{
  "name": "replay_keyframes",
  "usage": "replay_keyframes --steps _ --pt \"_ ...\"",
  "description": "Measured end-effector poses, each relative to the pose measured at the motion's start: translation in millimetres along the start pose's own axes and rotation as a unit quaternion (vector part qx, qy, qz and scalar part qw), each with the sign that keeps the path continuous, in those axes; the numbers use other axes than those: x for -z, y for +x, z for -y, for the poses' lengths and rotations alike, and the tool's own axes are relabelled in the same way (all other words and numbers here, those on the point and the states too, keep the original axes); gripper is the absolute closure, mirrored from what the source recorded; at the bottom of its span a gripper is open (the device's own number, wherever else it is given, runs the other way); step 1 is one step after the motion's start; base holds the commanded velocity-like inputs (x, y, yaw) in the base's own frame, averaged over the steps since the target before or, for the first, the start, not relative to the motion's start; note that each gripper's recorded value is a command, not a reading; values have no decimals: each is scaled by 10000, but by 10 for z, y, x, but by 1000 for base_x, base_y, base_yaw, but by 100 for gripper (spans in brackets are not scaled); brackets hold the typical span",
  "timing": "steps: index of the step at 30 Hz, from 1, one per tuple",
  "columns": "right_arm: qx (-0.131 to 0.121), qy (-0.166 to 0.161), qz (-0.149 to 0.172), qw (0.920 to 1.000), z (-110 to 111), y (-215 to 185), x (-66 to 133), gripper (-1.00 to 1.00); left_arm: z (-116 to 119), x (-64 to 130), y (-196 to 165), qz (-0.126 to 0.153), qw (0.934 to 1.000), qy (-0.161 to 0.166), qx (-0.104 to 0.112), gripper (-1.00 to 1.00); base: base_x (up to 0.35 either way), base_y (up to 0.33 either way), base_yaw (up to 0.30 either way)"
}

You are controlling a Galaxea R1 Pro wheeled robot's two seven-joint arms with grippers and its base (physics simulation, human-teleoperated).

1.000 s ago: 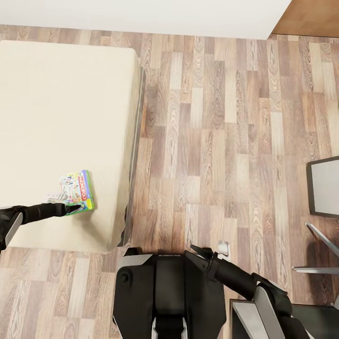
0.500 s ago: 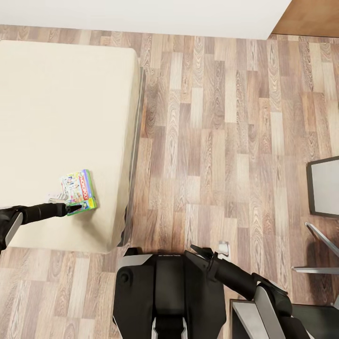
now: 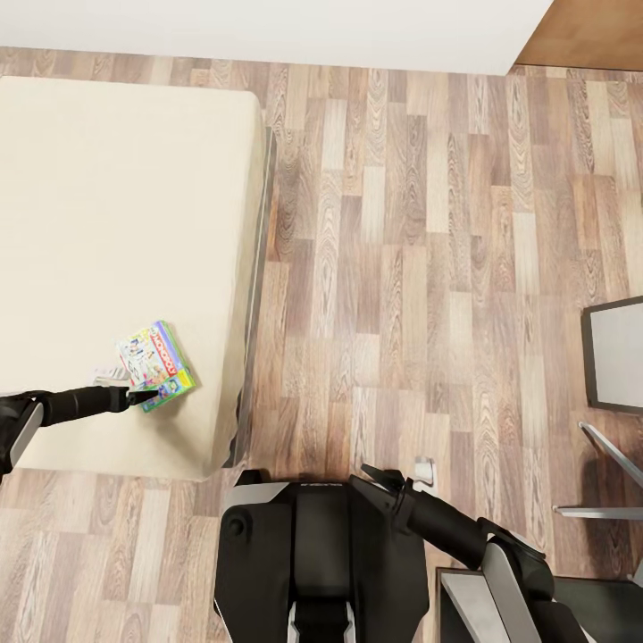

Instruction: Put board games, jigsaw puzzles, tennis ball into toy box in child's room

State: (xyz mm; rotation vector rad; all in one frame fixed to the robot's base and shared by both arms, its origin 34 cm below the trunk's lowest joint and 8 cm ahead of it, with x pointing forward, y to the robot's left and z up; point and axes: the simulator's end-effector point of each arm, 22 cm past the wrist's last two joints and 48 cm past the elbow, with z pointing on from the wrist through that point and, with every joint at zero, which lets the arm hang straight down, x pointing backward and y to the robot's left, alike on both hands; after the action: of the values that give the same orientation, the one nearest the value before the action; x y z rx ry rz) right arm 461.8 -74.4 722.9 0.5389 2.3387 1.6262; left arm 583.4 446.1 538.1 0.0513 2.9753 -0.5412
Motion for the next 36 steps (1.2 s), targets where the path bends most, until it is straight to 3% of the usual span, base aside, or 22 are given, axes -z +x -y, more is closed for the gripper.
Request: replay_keyframes --steps 11,21,36 --pt "-3 -5 4 10000 -2 -2 1 -100 39 -16 4 -3 10000 61 46 -100 0 0 0" --pt "-2 -27 13 10000 -12 -11 5 -100 319 -106 31 -42 9985 504 200 -100 0 0 0" --pt "-3 -37 15 10000 -14 -18 16 -100 469 -193 27 -16 9974 661 278 -100 0 0 0"
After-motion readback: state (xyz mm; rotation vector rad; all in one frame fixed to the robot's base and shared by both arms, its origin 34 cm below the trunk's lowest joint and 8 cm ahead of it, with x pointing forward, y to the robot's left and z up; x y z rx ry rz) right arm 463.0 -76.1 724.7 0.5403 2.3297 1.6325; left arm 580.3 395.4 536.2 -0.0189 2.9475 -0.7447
